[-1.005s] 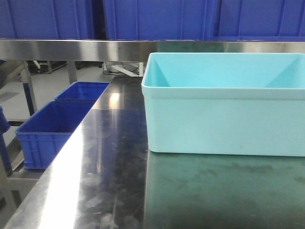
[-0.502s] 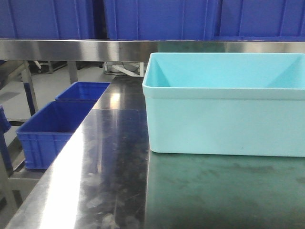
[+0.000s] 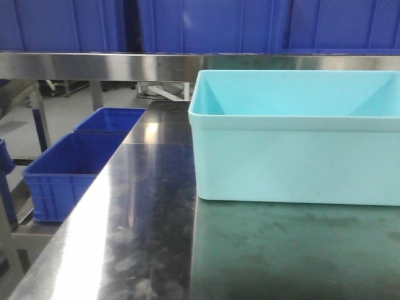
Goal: Pick red cube and place on left shelf
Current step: 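Drive the base away from the table holding the red cube in the right gripper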
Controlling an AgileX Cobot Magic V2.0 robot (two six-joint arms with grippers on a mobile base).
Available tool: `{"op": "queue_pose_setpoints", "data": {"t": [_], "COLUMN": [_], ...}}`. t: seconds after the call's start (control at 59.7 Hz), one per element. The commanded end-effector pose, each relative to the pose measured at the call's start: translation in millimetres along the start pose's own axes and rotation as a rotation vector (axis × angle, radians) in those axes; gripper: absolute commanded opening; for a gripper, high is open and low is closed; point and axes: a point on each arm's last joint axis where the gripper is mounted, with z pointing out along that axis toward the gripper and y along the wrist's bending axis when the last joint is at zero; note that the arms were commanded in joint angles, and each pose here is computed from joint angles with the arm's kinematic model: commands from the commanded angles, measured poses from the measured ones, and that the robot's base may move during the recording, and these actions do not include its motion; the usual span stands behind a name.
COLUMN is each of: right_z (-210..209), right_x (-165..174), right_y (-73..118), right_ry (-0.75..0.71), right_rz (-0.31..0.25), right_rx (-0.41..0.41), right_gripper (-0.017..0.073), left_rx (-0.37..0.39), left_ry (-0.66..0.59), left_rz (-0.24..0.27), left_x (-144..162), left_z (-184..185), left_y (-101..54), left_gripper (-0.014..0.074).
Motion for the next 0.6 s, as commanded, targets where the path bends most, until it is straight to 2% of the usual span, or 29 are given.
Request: {"op": "queue_pose_setpoints", "data": {"t": [0.0,0.586], "right_z": [-4.9,-4.9], "right_x": [-15.4,-15.4], "right_y": [2.3,2.3], "right_ry": [-0.111,-0.111], "right_rz": [-0.01,-0.01], "right_rx": [-0.011,-0.011], "right_gripper": [0.0057,0.0057], "left_rx": [0.006,0.006], "left_ry": [-0.08,-0.08], "left_rz": [-0.004,-0.004], "left_x": [-1.0,-1.0], "left_z": [-0.3,-0.3], "left_y": [-0.3,-0.3], "left_gripper": [0.0102,0.0102]}}
